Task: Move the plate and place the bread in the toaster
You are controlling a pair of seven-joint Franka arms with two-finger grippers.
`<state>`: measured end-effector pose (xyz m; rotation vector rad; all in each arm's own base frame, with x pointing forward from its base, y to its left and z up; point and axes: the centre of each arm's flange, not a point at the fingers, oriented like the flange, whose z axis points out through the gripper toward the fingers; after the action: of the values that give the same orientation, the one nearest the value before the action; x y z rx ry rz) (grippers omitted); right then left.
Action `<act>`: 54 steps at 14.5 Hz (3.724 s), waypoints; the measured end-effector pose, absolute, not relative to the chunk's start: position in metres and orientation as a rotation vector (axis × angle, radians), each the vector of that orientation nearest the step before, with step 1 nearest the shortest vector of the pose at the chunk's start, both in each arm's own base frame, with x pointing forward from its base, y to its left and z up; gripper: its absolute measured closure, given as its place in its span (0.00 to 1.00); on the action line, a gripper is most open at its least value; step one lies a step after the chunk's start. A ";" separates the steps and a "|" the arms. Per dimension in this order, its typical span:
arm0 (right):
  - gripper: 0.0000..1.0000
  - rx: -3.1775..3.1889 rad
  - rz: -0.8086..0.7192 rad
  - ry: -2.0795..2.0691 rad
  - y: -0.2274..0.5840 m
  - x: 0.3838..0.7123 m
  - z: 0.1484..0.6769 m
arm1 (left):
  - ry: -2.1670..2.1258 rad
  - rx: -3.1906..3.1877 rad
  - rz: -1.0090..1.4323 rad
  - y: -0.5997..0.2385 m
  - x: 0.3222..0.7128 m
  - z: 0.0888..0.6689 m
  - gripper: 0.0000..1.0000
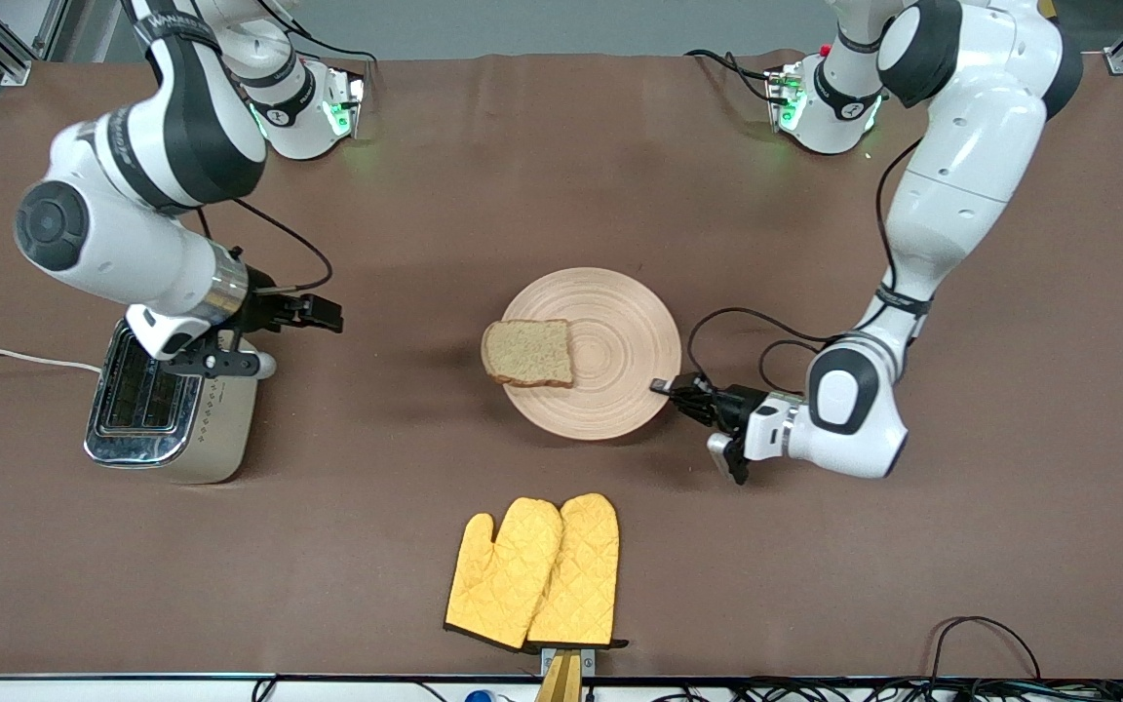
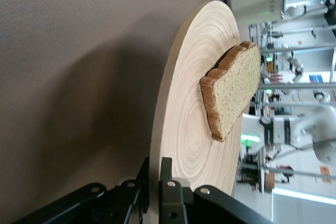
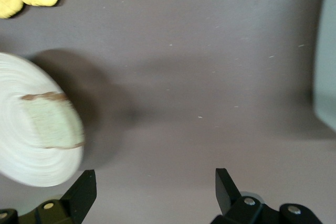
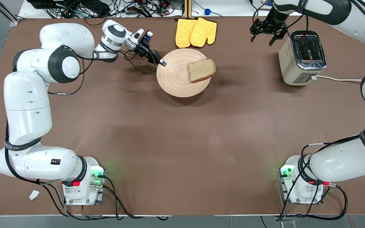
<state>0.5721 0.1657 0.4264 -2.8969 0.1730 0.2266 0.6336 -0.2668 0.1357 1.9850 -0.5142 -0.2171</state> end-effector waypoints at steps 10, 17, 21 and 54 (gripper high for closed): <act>0.00 -2.818 0.005 0.257 0.227 0.522 0.317 | -0.273 2.041 -0.216 -0.278 0.647 0.131 0.35; 0.00 -2.818 0.027 0.260 0.281 0.505 0.243 | -0.106 2.315 -0.102 -0.186 0.713 0.287 0.00; 0.09 -2.803 -0.014 0.276 0.290 0.525 0.235 | 0.035 2.530 -0.009 -0.136 0.721 0.380 0.00; 0.41 -2.773 0.010 0.260 0.344 0.527 0.219 | 0.057 3.146 -0.037 -0.064 0.549 0.659 0.00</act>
<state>0.5274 0.3442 0.2190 -2.7731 0.2597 0.0102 0.5495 -0.0644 0.6591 3.1456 0.0572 -0.0365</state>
